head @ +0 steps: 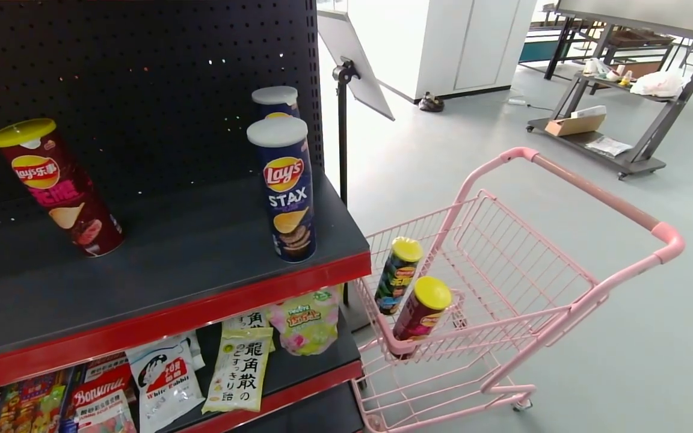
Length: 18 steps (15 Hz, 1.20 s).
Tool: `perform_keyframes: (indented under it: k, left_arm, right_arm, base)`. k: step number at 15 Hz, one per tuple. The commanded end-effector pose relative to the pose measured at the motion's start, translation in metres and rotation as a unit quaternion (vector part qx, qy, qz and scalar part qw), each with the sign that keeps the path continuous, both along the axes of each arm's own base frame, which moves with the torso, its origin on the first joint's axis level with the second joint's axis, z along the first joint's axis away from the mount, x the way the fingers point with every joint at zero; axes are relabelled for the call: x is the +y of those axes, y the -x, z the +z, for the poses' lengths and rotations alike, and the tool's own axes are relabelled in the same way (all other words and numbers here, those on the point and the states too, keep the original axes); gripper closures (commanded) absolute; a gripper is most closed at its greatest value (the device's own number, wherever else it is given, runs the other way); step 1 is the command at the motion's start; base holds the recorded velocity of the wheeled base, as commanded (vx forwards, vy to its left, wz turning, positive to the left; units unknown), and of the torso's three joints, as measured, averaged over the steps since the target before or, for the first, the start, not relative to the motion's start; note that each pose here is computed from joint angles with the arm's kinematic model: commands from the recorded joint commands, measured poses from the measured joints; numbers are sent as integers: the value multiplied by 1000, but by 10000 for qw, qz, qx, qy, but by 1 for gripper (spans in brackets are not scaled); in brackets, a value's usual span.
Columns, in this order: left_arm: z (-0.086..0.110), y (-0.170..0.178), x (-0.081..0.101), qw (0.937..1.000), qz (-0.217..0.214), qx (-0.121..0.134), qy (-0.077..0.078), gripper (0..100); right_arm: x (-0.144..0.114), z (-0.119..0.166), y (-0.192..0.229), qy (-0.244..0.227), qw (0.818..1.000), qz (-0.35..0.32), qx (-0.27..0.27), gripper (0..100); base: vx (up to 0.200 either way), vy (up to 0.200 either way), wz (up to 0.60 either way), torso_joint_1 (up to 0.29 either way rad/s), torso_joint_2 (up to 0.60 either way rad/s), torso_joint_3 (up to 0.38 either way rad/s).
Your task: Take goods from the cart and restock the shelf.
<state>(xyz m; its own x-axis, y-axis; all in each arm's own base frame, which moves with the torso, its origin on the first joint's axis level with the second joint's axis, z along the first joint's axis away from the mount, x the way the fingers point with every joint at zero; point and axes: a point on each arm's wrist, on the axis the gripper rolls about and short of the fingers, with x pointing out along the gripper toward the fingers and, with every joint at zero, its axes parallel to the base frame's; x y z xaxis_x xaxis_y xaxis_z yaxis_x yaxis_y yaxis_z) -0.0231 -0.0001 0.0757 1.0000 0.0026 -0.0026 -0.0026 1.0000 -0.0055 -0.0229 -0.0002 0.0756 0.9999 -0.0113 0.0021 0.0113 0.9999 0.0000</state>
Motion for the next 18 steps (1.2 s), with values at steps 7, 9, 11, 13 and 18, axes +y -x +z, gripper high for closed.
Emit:
perform_keyframes:
  k: [7, 9, 11, 13, 18]
  left_arm:
    - [0, 0, 0, 10000, 3, 10, 3, 0]
    - [0, 0, 0, 10000, 3, 3, 3, 0]
    - [0, 0, 0, 10000, 3, 10, 3, 0]
    - [0, 0, 0, 10000, 3, 10, 3, 0]
    - [0, 0, 0, 10000, 3, 3, 3, 0]
  right_arm:
    - [0, 0, 0, 8, 10000, 3, 3, 0]
    - [0, 0, 0, 15, 10000, 3, 3, 0]
    - [0, 0, 0, 8, 10000, 10, 3, 0]
    - [0, 0, 0, 31, 10000, 49, 3, 0]
    - [2, 130, -39, -518, 9970, 555, 179, 0]
  base:
    - [0, 0, 0, -144, 387, 239]
    - [0, 0, 0, -181, 503, 317]
    - [0, 0, 0, -164, 513, 337]
    - [0, 0, 0, -73, 210, 146]
    - [0, 0, 0, -10, 28, 18]
